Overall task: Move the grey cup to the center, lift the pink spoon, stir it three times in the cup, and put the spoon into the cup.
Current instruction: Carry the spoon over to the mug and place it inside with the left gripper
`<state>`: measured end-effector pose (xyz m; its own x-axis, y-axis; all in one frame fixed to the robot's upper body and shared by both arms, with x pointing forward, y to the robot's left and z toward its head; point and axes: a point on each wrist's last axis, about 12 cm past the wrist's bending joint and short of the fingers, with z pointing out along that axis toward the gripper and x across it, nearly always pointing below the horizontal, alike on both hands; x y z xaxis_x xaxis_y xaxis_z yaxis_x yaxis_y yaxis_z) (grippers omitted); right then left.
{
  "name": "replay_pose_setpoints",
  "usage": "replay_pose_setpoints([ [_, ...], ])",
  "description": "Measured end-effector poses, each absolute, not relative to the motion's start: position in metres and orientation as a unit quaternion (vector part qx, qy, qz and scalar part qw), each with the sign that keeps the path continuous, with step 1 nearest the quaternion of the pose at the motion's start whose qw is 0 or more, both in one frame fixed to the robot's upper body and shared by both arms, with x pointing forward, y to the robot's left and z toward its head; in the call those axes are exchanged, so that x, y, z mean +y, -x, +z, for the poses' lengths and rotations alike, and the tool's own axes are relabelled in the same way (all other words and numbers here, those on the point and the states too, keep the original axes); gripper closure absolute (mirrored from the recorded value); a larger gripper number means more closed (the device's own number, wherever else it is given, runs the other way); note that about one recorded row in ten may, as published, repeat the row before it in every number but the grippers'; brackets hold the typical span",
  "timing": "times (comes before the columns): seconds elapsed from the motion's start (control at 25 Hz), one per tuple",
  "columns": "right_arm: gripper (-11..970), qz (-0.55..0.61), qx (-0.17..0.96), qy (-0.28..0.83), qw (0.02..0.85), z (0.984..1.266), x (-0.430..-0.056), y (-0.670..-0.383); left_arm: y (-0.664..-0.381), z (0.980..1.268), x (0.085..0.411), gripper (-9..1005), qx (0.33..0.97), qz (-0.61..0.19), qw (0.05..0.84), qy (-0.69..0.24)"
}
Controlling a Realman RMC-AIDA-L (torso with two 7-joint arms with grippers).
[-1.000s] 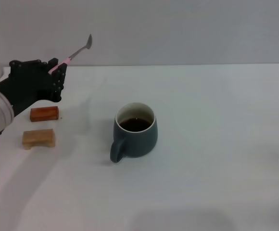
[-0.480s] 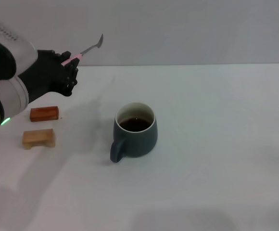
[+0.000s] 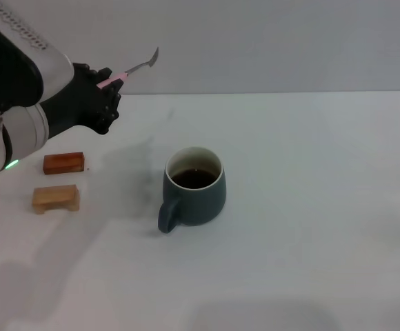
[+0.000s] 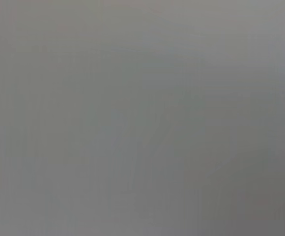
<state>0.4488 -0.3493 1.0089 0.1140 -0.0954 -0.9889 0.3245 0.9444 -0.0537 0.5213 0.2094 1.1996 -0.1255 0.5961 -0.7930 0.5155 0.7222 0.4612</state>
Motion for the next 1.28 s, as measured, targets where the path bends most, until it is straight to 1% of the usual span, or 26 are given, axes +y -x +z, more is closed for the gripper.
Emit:
replay_pose_setpoints([
  [0.4, 961, -0.142, 0.65, -0.088, 0.741, 1.009, -0.35, -0.449, -0.513, 1.219, 0.207, 861, 0.719, 0.074, 0.52, -0.454],
  [0.68, 960, -0.144, 0.65, -0.091, 0.741, 1.009, -0.351, -0.448, -0.511, 1.216, 0.2, 861, 0.7, 0.087, 0.494, -0.508],
  [0.88, 960, -0.163, 0.648, -0.109, 0.736, 1.009, -0.359, -0.445, -0.511, 1.216, 0.197, 861, 0.679, 0.102, 0.487, -0.54],
  [1.28, 959, -0.173, 0.651, -0.116, 0.73, 1.007, -0.363, -0.442, -0.517, 1.209, 0.205, 862, 0.661, 0.123, 0.473, -0.569],
])
